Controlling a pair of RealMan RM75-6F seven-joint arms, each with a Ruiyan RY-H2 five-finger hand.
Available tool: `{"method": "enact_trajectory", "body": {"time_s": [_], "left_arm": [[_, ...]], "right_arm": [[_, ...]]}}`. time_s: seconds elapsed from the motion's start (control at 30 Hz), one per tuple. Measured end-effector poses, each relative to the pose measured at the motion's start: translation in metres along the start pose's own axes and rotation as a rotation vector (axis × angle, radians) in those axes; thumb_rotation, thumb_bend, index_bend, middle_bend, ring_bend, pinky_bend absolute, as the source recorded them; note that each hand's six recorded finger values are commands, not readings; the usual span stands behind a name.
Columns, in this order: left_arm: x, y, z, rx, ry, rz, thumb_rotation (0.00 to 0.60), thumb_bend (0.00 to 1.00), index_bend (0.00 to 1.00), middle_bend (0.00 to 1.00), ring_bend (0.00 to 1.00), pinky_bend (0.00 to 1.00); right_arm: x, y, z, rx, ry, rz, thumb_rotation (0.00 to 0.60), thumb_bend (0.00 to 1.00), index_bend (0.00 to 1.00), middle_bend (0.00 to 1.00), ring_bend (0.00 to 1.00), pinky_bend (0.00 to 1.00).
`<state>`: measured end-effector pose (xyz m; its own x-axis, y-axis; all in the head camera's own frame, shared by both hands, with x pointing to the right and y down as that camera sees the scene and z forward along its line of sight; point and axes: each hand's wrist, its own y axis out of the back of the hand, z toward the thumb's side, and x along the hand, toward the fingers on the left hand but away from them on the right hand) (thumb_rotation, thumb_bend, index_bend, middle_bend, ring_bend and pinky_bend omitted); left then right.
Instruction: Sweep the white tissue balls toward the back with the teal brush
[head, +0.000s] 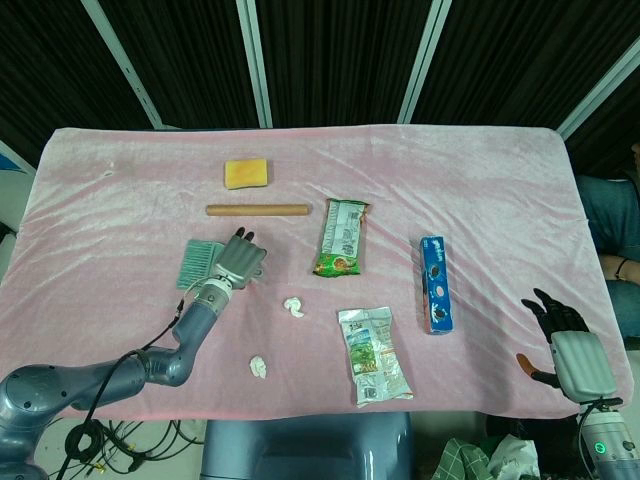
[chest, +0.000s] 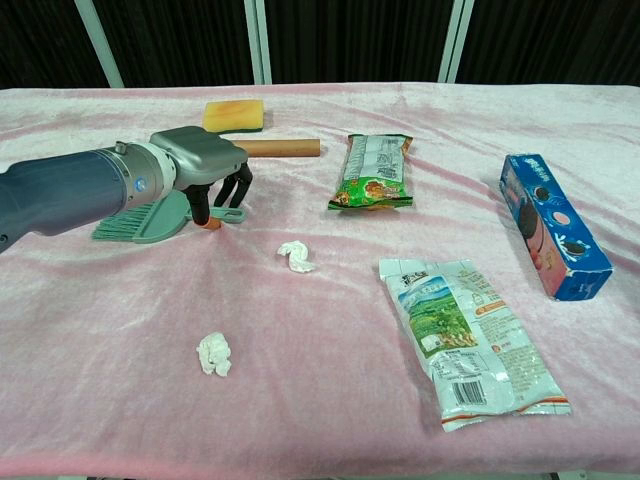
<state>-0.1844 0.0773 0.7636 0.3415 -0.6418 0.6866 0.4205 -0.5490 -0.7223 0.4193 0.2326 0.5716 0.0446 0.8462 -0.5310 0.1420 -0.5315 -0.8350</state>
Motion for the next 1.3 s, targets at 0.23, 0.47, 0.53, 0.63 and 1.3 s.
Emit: {"method": "enact_trajectory", "body": {"time_s": [0.23,0.47,0.53,0.63,1.3], "left_arm": [[-0.0002,-0.0014,0.0003,-0.002,-0.001,-0.002,0.600,0.32,0.50,0.53,0.17,0.17],[0.0000,0.0001,-0.0001,0.005,0.001,0.004,0.600,0.32,0.51,0.54,0.18,0.17],[0.0001,0.0008,-0.0003,0.002,0.001,0.006,0.600,0.32,0.51,0.54,0.18,0.17],[-0.0003,0.0009,-0.0007,0.002,0.000,0.007,0.600,0.32,0.51,0.54,0.18,0.17],[0.0001,0.0057,-0.0063,-0.022,0.009,0.021,0.600,0.32,0.51,0.54,0.18,0.17]], "right_arm": [[0.0001,0.0000,0.0004,0.000,0.002,0.000,0.600,0.20,0.17,0.05,0.11,0.15],[-0.0001,-0.0002,-0.0001,0.000,0.000,0.000,0.600,0.20,0.17,0.05,0.11,0.15],[-0.0001,-0.0003,-0.0002,0.000,0.000,0.001,0.600,0.20,0.17,0.05,0.11,0.15],[-0.0002,-0.0004,-0.0001,-0.001,-0.001,0.001,0.600,0.20,0.17,0.05,0.11,0.15],[-0.0002,-0.0001,-0.0005,-0.003,-0.004,0.003,0.600,0.20,0.17,0.05,0.11,0.15]]}}
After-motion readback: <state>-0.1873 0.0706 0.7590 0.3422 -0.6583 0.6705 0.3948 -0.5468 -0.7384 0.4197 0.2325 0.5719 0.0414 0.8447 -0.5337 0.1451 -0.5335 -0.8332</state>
